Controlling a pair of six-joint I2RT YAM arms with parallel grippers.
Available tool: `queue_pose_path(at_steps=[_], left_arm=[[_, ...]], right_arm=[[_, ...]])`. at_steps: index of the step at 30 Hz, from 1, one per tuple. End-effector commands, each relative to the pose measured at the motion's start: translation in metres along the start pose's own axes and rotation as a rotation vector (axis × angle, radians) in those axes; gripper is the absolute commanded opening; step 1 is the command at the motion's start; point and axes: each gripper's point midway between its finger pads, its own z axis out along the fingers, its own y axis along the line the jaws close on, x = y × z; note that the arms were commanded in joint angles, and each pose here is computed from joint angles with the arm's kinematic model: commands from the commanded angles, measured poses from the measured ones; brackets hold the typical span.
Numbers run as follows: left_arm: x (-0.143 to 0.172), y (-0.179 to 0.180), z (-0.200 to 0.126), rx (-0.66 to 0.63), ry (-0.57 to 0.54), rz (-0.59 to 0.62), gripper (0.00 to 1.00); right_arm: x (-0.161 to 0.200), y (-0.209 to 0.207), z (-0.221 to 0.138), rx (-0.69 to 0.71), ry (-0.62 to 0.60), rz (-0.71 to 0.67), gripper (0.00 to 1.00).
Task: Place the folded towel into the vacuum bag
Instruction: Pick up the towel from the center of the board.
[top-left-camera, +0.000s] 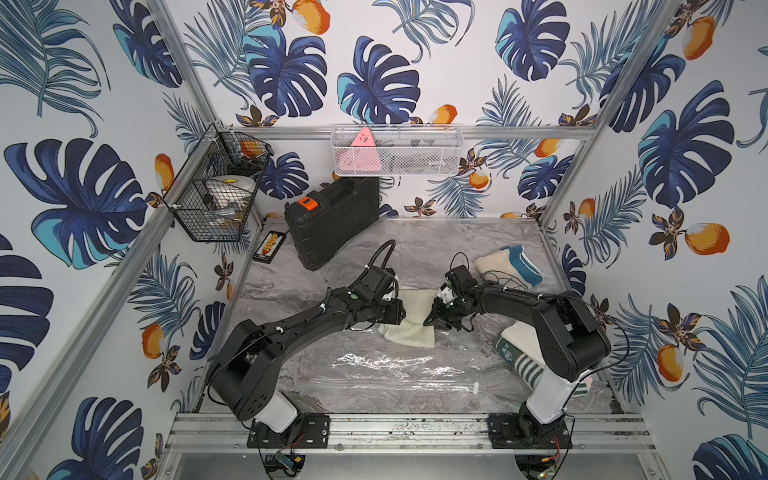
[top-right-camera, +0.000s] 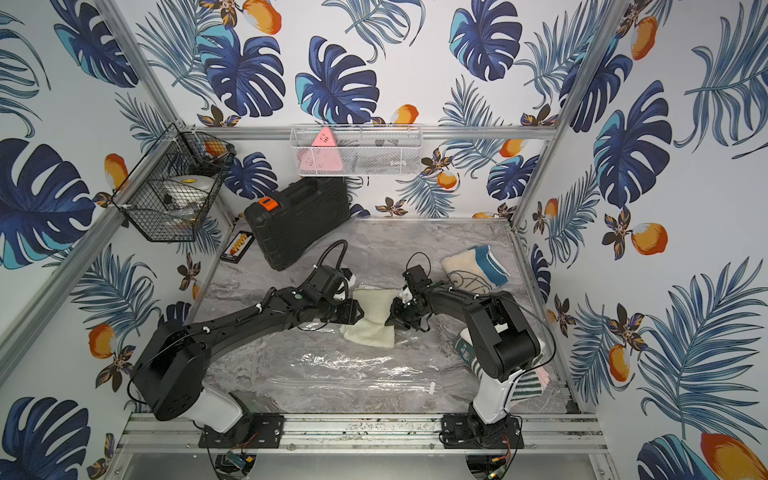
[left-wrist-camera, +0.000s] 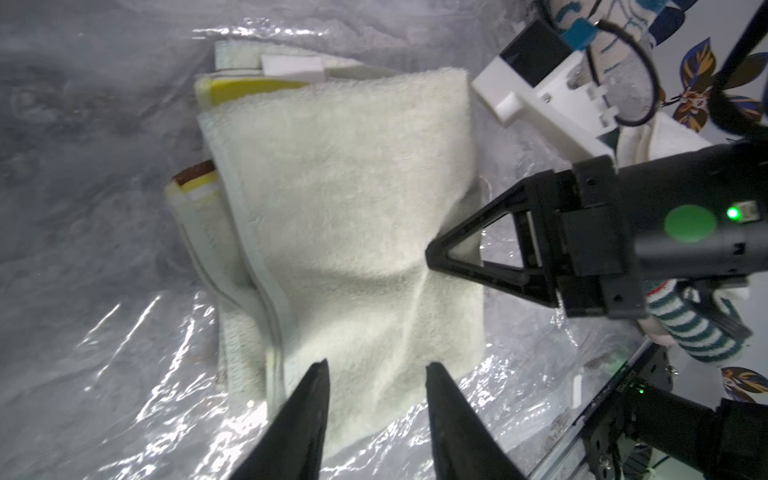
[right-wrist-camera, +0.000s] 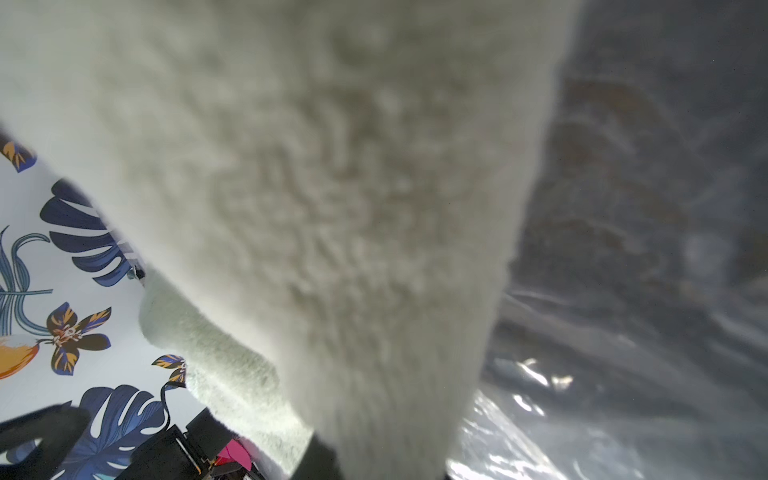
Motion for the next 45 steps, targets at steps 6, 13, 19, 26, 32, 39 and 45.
queue_pose_path(at_steps=[6, 13, 19, 26, 32, 39, 45], left_arm=[[0.017, -0.070, 0.022, 0.173, 0.013, 0.070, 0.43], [0.032, -0.069, 0.069, 0.171, 0.048, 0.055, 0.42], [0.055, -0.047, 0.118, 0.148, 0.101, -0.009, 0.40], [0.070, -0.041, 0.121, 0.185, 0.113, -0.062, 0.40], [0.064, -0.024, 0.080, 0.175, 0.097, -0.102, 0.40], [0.056, 0.020, 0.046, 0.053, 0.052, -0.114, 0.39], [0.065, 0.011, 0.074, 0.102, 0.083, -0.117, 0.37]], right_arm=[[0.047, -0.055, -0.052, 0.331, 0.080, -0.109, 0.00], [0.040, -0.062, -0.076, 0.502, 0.016, -0.153, 0.09], [0.024, -0.024, -0.079, 0.623, -0.116, -0.253, 0.16], [0.033, 0.021, -0.034, 0.433, -0.148, -0.216, 0.16], [0.028, -0.040, -0.028, 0.510, -0.121, -0.136, 0.11], [0.019, -0.045, -0.049, 0.599, -0.150, -0.210, 0.09], [0.016, -0.009, -0.045, 0.603, -0.174, -0.291, 0.13]])
